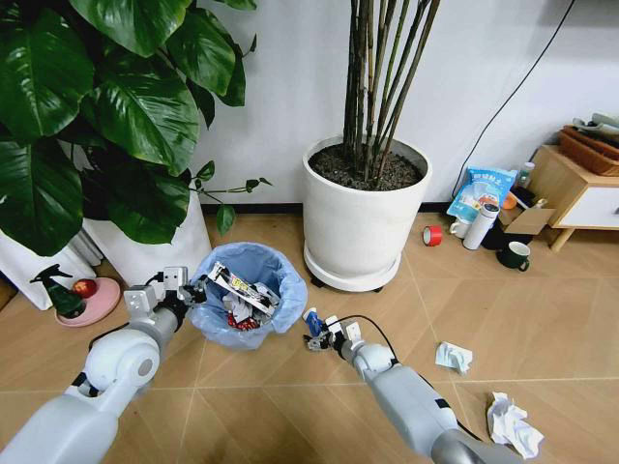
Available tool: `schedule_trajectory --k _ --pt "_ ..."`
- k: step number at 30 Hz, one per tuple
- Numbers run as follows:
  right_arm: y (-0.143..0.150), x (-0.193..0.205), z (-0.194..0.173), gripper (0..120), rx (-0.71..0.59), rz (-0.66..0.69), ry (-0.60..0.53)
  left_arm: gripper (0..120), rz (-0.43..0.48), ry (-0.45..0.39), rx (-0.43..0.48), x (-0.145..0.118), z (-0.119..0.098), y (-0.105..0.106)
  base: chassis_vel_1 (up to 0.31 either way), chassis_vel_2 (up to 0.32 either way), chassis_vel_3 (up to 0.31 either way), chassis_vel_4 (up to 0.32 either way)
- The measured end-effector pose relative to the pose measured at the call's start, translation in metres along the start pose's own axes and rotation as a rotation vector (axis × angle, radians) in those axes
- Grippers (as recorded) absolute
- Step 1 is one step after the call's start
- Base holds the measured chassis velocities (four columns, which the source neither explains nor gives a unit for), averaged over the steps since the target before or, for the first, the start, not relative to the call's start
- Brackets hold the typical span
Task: Pick up the trash bin and place the garbage on the floor into it.
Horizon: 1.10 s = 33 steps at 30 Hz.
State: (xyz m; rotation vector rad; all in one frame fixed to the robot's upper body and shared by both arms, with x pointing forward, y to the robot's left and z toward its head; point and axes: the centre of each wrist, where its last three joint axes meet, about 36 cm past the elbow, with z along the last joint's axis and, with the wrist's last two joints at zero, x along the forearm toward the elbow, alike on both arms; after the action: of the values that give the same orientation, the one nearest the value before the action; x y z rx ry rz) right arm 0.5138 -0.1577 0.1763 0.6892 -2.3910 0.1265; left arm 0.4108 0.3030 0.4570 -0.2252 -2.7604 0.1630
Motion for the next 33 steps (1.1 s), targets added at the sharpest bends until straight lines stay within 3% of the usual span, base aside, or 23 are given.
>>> schedule_trajectory --k 19,28,33 --pt "0.006 -0.014 0.002 25 -0.007 0.019 0.045 0 0.023 -0.023 0.017 0.004 0.001 -0.003 0.000 0.000 0.000 0.000" --pt "-0.001 -0.005 0.005 7 -0.032 0.048 0.039 0 0.032 -0.023 0.017 0.007 0.003 -0.003 0.000 0.000 0.000 0.000" --pt "-0.010 0.016 -0.001 7 -0.077 0.072 -0.004 0 0.032 -0.021 0.016 0.007 0.003 -0.002 0.000 0.000 0.000 0.000"
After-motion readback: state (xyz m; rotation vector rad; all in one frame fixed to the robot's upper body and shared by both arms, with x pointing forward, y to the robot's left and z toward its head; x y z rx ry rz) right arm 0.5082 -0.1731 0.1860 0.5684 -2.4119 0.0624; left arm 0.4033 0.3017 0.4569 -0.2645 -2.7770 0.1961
